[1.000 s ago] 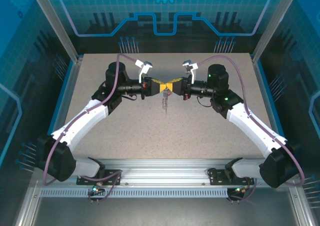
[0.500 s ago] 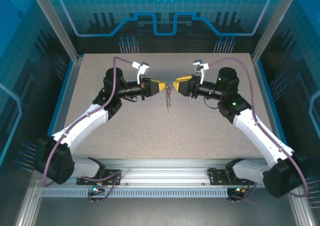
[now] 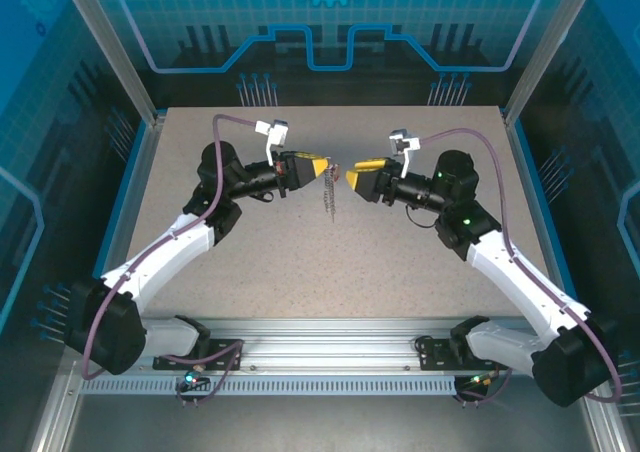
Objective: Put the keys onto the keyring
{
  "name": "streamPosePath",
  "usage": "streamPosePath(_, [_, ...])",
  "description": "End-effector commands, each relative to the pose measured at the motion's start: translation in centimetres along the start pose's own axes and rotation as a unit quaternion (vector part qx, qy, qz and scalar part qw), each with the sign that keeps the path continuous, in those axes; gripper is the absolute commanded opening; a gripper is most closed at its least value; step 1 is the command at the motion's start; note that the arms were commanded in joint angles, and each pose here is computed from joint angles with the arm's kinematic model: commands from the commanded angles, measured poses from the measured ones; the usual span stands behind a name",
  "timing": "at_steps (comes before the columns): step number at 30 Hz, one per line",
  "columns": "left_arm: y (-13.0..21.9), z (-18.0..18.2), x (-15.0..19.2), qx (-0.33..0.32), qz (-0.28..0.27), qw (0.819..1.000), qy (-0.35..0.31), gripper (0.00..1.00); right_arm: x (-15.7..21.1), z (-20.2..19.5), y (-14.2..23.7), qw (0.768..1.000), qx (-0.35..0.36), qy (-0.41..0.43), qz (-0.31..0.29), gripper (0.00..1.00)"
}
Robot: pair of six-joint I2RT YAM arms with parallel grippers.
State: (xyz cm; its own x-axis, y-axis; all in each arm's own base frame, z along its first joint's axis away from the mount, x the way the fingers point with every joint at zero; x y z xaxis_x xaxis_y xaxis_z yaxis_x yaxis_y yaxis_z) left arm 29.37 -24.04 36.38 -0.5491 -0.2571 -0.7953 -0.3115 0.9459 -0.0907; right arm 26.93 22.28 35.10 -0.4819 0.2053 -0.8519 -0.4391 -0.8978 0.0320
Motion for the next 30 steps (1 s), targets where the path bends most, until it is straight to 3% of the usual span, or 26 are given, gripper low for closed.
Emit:
streamPosePath(1, [0.4,-1.7,-1.4,0.020,-0.028,0.999,-0.019,0.00,-1.1,1.2,-0.5,0.999,-0.022,0.026,-0.013,0.57])
streamPosePath(23, [0.0,-2.7,-1.8,0.066,-0.022,0.998,-0.001,0.00,-0.9,2.7,-2.2,0.993,-0.100,0.062,0.017,0.65])
streamPosePath(27, [-0.1,-2.6,-1.8,0.068,-0.021,0.997,0.002,0.00,-0.8,3.1,-2.4,0.991,-0.113,0.066,0.022,0.60])
streamPosePath(30, [-0.1,-2.5,-1.8,0.069,-0.022,0.997,0.003,0.00,-0.5,3.4,-2.5,0.990,-0.123,0.068,0.027,0.47])
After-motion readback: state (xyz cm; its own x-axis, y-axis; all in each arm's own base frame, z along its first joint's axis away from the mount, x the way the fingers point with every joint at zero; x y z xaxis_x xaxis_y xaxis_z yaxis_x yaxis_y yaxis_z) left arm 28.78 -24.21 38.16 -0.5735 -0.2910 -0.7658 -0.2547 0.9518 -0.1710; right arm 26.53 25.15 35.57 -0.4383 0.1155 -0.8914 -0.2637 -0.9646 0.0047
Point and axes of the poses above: each hand's point on the last joint's axis, 136 mm out from that joint toward the fingers, its own y axis back along the fingers, its own z axis along the line the jaws close on, x = y × z, the point moved 3 cm from there along y, back along the fingers, and after that the axes turned 1 degree about y, right-handed, at the moved point
